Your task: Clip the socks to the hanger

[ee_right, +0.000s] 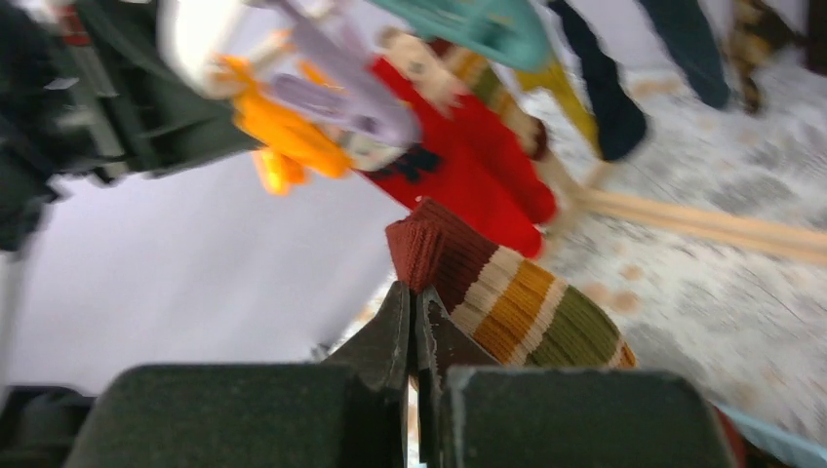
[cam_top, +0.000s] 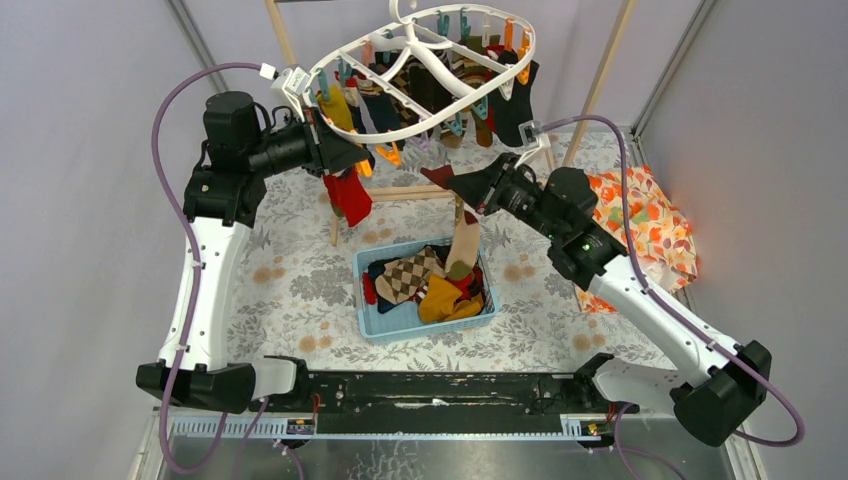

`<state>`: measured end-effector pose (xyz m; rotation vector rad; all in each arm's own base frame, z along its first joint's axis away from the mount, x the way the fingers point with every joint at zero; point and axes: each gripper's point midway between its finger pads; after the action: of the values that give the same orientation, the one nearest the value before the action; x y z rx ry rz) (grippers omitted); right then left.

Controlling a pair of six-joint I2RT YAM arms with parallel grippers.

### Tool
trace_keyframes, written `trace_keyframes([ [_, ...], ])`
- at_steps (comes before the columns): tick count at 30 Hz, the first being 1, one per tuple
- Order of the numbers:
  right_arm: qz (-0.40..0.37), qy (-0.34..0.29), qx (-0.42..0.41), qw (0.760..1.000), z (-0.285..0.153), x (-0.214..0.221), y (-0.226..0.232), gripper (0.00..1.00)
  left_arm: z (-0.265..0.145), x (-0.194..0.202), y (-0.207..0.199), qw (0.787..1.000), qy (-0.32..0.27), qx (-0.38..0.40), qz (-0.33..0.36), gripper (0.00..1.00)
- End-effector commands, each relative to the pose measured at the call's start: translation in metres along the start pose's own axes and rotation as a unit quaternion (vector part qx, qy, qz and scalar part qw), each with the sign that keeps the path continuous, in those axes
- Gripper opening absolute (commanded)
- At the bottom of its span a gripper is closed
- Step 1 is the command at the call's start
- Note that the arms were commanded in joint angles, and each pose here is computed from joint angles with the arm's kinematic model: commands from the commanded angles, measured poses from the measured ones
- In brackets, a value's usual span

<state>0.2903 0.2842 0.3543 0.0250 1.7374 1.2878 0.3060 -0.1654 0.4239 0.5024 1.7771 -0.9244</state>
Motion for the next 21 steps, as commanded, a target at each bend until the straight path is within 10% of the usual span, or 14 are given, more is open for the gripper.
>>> trace_keyframes([
  [1, 0.011, 0.020, -0.178, 0.984, -0.015, -0.012, 0.081, 0.00, -0.007, -0.011, -0.020, 0.999, -0.024, 0.035, 0.011, 0.06],
  [21, 0.166, 0.126, -0.377, 0.903, 0.010, 0.032, 0.103, 0.00, -0.009, -0.008, -0.044, 0.992, -0.033, 0.121, -0.015, 0.06],
])
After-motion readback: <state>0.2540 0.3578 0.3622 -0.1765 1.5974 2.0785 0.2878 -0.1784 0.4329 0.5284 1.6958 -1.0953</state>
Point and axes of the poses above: each gripper's point midway between its finger pads, its own z axis out along the fingers, its own y axis along the line the jaws close on, x = y × z, and after that the axes turned 10 degrees about z, right-handed
